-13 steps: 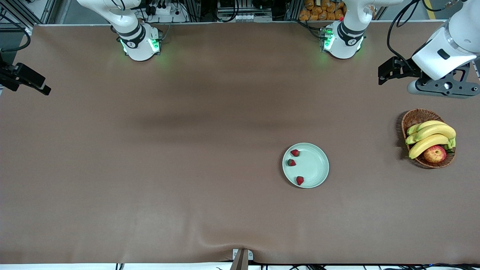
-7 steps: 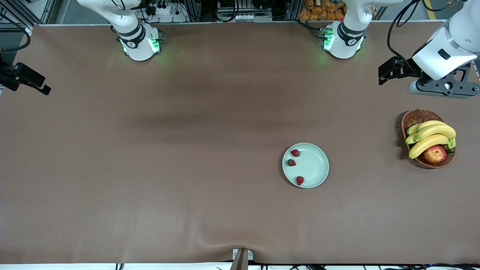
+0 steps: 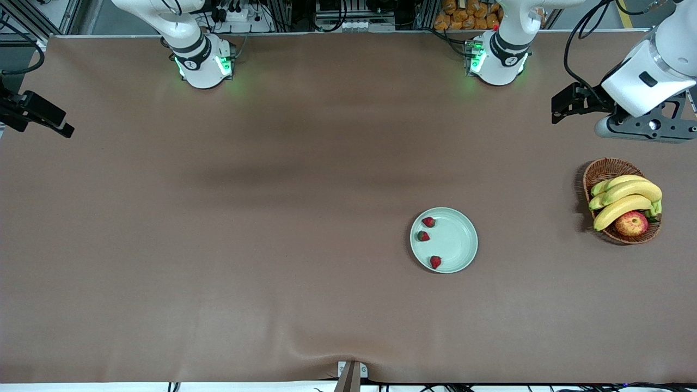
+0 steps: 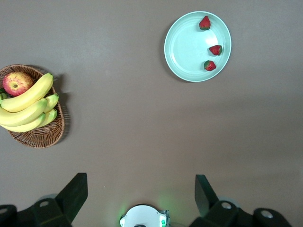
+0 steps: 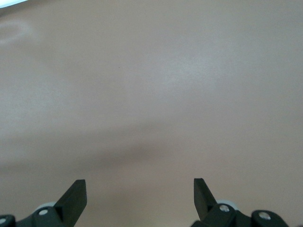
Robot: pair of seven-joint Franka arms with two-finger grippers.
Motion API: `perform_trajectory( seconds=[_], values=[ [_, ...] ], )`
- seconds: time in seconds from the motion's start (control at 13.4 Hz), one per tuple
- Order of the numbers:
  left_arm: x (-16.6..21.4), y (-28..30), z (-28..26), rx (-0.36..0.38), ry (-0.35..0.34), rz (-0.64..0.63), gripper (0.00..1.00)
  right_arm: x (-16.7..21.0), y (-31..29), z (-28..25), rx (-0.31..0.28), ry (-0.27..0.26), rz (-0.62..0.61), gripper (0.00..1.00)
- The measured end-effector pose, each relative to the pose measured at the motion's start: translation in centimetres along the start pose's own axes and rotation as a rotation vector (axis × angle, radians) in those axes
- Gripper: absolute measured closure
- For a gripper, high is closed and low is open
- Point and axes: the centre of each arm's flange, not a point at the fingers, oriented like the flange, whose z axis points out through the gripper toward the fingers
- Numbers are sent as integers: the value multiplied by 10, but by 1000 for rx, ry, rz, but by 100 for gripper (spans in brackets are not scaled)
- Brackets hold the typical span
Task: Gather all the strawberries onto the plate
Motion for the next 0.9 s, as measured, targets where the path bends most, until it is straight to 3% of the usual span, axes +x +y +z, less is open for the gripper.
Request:
perform_trajectory(
  seconds=[0.9],
  values=[
    [0,2,0,0,0,4,0,0,0,0,0,0,0,0]
  ],
)
